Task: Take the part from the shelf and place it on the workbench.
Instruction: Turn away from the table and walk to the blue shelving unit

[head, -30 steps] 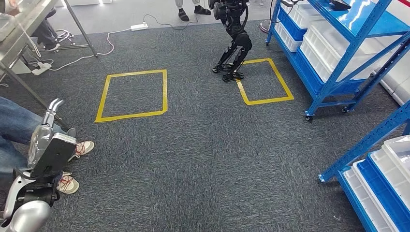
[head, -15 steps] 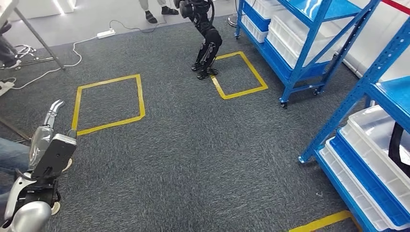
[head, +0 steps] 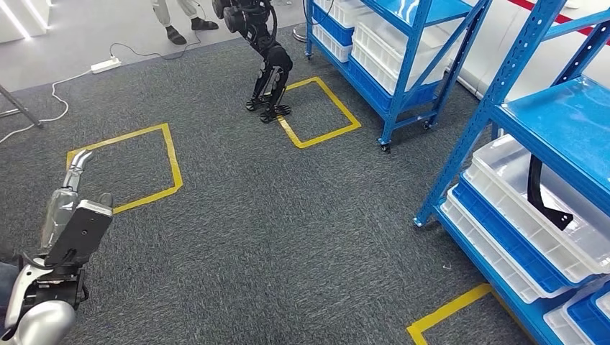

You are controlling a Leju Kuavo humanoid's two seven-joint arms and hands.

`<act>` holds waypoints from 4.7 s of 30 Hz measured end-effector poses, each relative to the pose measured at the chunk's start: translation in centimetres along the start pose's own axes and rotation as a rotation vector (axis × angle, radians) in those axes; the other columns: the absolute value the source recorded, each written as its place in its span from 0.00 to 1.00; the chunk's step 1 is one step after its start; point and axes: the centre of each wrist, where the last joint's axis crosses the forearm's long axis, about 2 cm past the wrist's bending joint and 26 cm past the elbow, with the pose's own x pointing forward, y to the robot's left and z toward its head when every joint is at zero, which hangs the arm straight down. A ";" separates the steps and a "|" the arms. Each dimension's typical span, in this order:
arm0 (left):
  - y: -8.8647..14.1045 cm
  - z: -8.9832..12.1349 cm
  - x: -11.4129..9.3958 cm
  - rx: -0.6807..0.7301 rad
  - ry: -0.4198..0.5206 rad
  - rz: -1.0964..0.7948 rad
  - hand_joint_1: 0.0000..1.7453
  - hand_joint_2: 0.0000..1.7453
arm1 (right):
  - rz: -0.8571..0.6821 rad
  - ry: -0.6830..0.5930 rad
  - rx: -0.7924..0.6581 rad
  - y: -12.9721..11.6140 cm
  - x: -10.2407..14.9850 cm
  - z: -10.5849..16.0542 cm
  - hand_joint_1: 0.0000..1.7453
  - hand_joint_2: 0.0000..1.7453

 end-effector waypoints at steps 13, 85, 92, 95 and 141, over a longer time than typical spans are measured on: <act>0.1 -0.2 0.2 -0.001 0.003 0.010 0.00 0.00 | 0.007 0.001 0.000 -0.2 0.2 0.0 0.00 0.00; -0.5 0.1 0.2 -0.040 0.027 0.031 0.00 0.00 | -0.017 0.039 0.012 -0.1 -0.9 0.1 0.00 0.00; -0.4 -0.1 0.4 -0.035 0.020 0.030 0.00 0.00 | -0.018 0.047 0.012 -0.2 -1.2 0.2 0.00 0.00; -0.5 0.0 0.4 -0.040 0.022 0.032 0.00 0.00 | -0.019 0.048 0.015 -0.2 -1.2 0.2 0.00 0.00; -1.5 1.4 -1.3 -0.057 0.082 0.095 0.00 1.00 | -0.045 0.080 -0.061 -0.1 -1.7 0.2 0.00 1.00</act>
